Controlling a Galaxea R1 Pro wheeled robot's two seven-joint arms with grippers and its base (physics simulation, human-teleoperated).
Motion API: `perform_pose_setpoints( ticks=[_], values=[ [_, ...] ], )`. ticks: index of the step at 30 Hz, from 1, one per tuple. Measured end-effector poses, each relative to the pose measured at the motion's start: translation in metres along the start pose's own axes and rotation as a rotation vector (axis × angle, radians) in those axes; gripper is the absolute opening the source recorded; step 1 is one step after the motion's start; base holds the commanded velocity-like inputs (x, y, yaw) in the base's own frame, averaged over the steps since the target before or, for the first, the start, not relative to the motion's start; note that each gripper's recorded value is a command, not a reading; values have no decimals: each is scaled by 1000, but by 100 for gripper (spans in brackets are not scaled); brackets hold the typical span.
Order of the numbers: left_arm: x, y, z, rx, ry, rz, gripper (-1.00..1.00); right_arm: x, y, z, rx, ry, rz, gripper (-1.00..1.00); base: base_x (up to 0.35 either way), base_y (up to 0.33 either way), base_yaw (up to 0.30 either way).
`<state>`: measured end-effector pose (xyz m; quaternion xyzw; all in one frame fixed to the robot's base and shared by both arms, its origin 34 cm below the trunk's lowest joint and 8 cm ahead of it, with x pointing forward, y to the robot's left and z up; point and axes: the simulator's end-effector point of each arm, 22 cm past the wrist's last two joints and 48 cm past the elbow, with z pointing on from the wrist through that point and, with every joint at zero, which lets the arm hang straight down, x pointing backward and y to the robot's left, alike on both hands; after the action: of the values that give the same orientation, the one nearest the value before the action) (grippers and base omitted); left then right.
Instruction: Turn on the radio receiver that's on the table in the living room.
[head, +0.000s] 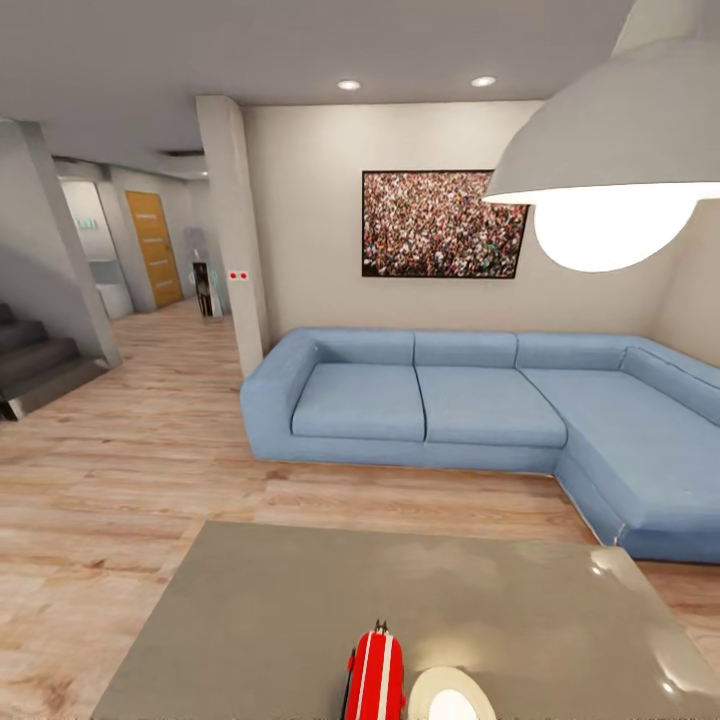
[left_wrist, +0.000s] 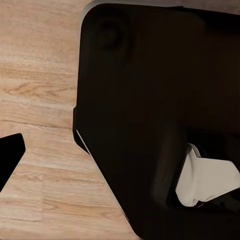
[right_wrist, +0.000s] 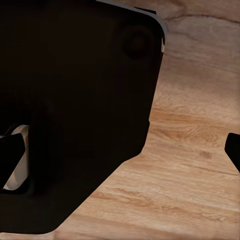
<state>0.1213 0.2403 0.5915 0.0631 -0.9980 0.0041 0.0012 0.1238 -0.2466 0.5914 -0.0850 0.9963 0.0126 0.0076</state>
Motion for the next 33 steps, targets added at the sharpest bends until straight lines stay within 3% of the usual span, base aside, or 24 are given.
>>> perform_pose_setpoints(
  ticks=[33],
  values=[
    [21, 1, -1, -1, 53, 0, 100, 20, 4, -1, -9, 53, 1, 100, 0, 0, 0]
  ],
)
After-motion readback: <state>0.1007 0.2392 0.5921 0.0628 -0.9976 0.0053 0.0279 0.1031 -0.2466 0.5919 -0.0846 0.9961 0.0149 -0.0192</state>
